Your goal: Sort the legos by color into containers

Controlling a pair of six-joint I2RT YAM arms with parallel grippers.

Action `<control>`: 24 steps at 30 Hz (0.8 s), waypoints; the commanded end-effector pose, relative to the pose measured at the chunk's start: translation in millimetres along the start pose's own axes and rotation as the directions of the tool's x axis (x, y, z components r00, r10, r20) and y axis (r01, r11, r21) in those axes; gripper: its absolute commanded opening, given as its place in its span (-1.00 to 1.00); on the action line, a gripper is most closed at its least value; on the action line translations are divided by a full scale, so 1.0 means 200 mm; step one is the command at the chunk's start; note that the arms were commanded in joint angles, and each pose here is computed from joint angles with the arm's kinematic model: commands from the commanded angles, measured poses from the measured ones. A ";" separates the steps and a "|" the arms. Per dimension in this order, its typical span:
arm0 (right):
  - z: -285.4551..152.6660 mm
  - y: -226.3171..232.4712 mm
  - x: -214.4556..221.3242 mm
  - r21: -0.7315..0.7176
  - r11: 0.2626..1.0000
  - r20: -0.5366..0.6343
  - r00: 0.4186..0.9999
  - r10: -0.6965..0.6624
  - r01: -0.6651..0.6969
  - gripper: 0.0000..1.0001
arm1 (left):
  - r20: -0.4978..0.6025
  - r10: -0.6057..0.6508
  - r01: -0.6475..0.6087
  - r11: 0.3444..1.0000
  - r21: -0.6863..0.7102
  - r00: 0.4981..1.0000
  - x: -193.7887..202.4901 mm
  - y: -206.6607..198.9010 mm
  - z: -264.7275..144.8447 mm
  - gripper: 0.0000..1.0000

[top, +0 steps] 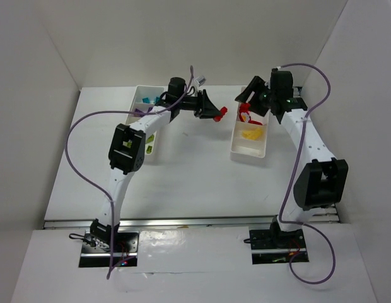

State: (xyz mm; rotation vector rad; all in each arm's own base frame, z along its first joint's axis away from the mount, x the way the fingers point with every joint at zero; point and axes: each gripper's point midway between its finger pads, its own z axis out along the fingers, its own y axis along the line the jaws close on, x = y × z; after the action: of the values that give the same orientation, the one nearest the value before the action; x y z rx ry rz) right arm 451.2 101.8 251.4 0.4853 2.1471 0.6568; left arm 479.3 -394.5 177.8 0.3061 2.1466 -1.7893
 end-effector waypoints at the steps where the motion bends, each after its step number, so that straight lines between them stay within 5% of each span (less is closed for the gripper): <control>1: 0.02 0.13 -0.03 -0.109 0.994 -0.050 0.999 0.019 -0.024 0.52 | -0.007 0.263 -0.260 0.956 0.140 0.965 -0.04 -0.43 -0.14 -1.00; 10: 0.12 0.22 0.07 -0.195 0.975 -0.167 0.983 0.071 -0.103 0.57 | -0.023 0.318 -0.312 0.941 0.131 0.948 -0.02 -0.47 -0.17 -1.00; 24: 0.12 0.35 0.16 -0.239 0.965 -0.195 0.979 0.061 -0.108 0.54 | -0.036 0.323 -0.318 0.943 0.095 0.946 -0.02 -0.43 -0.17 -1.00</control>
State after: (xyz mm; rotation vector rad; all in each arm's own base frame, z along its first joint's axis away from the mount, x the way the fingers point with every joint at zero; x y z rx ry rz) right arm 460.5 169.9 246.8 0.4331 2.2097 1.0020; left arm 451.2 -375.8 231.4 0.5956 2.0215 -1.7336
